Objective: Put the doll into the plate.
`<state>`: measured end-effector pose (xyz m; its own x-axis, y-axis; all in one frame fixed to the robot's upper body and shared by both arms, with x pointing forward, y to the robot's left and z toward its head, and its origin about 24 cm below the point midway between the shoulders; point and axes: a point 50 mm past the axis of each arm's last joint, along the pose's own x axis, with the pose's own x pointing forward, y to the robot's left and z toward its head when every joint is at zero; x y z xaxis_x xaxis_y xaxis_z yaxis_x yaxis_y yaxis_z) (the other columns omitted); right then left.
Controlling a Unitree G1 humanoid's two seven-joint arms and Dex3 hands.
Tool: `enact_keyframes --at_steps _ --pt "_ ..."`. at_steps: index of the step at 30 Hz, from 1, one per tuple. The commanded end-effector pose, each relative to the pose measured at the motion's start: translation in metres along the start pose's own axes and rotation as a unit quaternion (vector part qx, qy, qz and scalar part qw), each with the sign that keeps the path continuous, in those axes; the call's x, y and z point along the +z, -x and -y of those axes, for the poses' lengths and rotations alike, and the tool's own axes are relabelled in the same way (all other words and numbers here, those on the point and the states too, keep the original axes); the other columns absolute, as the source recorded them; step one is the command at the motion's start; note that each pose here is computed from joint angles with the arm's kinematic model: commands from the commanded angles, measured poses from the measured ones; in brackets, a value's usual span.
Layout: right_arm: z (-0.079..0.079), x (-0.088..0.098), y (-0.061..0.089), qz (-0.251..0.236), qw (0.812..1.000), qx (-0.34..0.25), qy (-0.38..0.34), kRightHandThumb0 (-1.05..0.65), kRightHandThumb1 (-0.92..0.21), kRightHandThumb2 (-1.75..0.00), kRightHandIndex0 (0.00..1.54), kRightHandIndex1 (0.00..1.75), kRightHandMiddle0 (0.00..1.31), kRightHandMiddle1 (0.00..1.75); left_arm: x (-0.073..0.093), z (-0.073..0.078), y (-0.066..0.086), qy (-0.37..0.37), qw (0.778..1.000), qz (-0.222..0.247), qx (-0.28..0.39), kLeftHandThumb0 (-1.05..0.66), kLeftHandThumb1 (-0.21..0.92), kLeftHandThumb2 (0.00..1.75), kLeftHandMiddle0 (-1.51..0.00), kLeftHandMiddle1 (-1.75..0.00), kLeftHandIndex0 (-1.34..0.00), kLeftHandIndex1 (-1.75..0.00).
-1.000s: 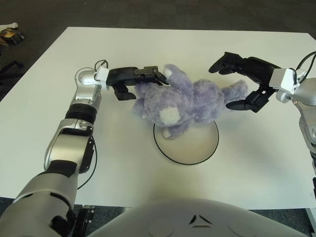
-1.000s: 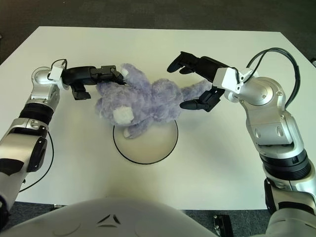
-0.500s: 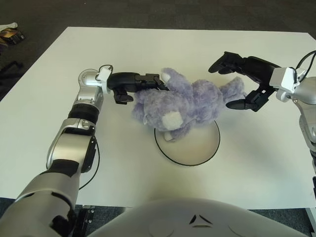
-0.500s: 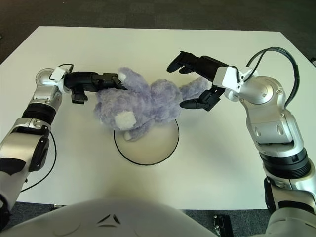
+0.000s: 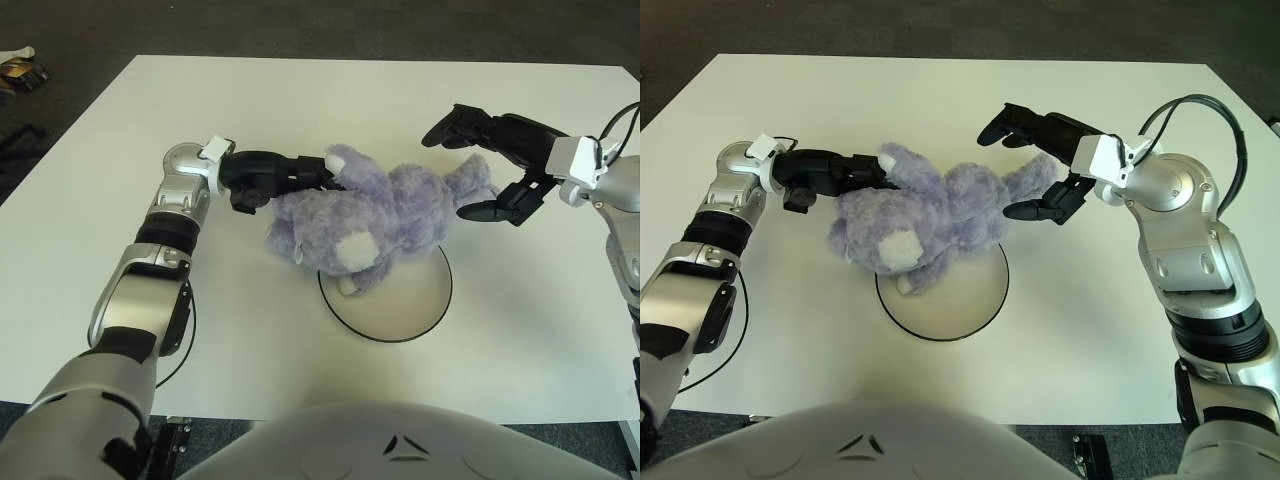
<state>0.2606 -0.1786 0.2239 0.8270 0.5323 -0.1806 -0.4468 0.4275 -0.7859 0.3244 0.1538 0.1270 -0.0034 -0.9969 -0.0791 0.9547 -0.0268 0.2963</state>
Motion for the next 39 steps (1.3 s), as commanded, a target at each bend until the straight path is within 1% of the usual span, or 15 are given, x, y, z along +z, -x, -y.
enact_keyframes --at_steps 1,3,5,10,13,19,23,30,32,35,39 --pt "0.002 0.0 0.001 -0.003 1.0 -0.001 0.0 -0.58 -0.26 -0.95 0.0 0.55 0.0 0.95 -0.001 0.004 0.002 0.014 1.0 0.002 0.003 -1.02 0.92 0.45 -0.12 -0.71 0.0 -0.94" --pt "0.002 0.0 0.001 -0.004 1.0 -0.001 0.0 -0.54 -0.24 -0.98 0.0 0.54 0.0 0.95 -0.001 0.004 0.002 0.021 1.0 0.002 0.004 -1.01 0.92 0.43 -0.12 -0.73 0.0 -0.98" --pt "0.002 0.002 0.001 -0.004 1.0 -0.007 0.009 -0.51 -0.23 -1.0 0.01 0.56 0.0 0.96 -0.001 0.005 0.001 0.044 0.999 0.003 0.006 -1.0 0.92 0.41 -0.12 -0.73 0.0 -1.03" --pt "0.0 -0.001 0.003 0.002 1.0 -0.009 -0.001 -0.54 -0.23 -0.99 0.01 0.62 0.0 0.99 0.001 0.005 0.001 0.078 0.996 0.027 0.017 -0.98 0.89 0.37 -0.09 -0.72 0.0 -1.1" --pt "0.0 -0.001 0.003 0.002 1.0 -0.011 -0.004 -0.51 -0.23 -1.0 0.0 0.63 0.0 1.0 0.002 0.006 0.002 0.083 0.996 0.034 0.025 -0.98 0.88 0.36 -0.09 -0.71 0.0 -1.09" --pt "0.001 0.0 0.003 -0.003 1.0 -0.012 0.001 -0.53 -0.22 -1.0 0.0 0.63 0.0 0.99 0.006 0.011 0.002 0.074 0.994 0.067 0.034 -0.99 0.87 0.34 -0.11 -0.72 0.0 -1.01" --pt "0.003 0.001 0.003 -0.007 1.0 -0.009 0.015 -0.54 -0.22 -1.0 0.0 0.62 0.0 0.99 0.009 0.014 0.001 0.054 0.995 0.079 0.043 -0.99 0.88 0.34 -0.12 -0.72 0.0 -0.96" --pt "0.003 0.002 0.003 -0.006 1.0 -0.017 0.02 -0.58 -0.23 -0.99 0.01 0.61 0.0 0.98 0.018 0.017 0.0 -0.01 0.994 0.09 0.065 -0.97 0.92 0.35 -0.1 -0.7 0.0 -0.86" --pt "0.003 0.003 0.003 -0.007 1.0 -0.018 0.025 -0.62 -0.26 -0.96 0.02 0.59 0.0 0.97 0.019 0.018 0.0 -0.028 0.993 0.09 0.072 -0.96 0.92 0.38 -0.1 -0.7 0.0 -0.86" --pt "0.003 0.003 0.002 -0.008 1.0 -0.011 0.023 -0.64 -0.28 -0.93 0.02 0.58 0.0 0.96 0.019 0.019 -0.001 -0.043 0.992 0.09 0.079 -0.95 0.92 0.41 -0.1 -0.7 0.0 -0.86" --pt "0.002 0.0 0.003 -0.009 1.0 -0.006 0.0 -0.6 -0.26 -0.94 0.03 0.57 0.0 0.98 0.023 0.017 -0.002 -0.059 0.991 0.089 0.082 -0.95 0.92 0.45 -0.11 -0.71 0.0 -0.91"
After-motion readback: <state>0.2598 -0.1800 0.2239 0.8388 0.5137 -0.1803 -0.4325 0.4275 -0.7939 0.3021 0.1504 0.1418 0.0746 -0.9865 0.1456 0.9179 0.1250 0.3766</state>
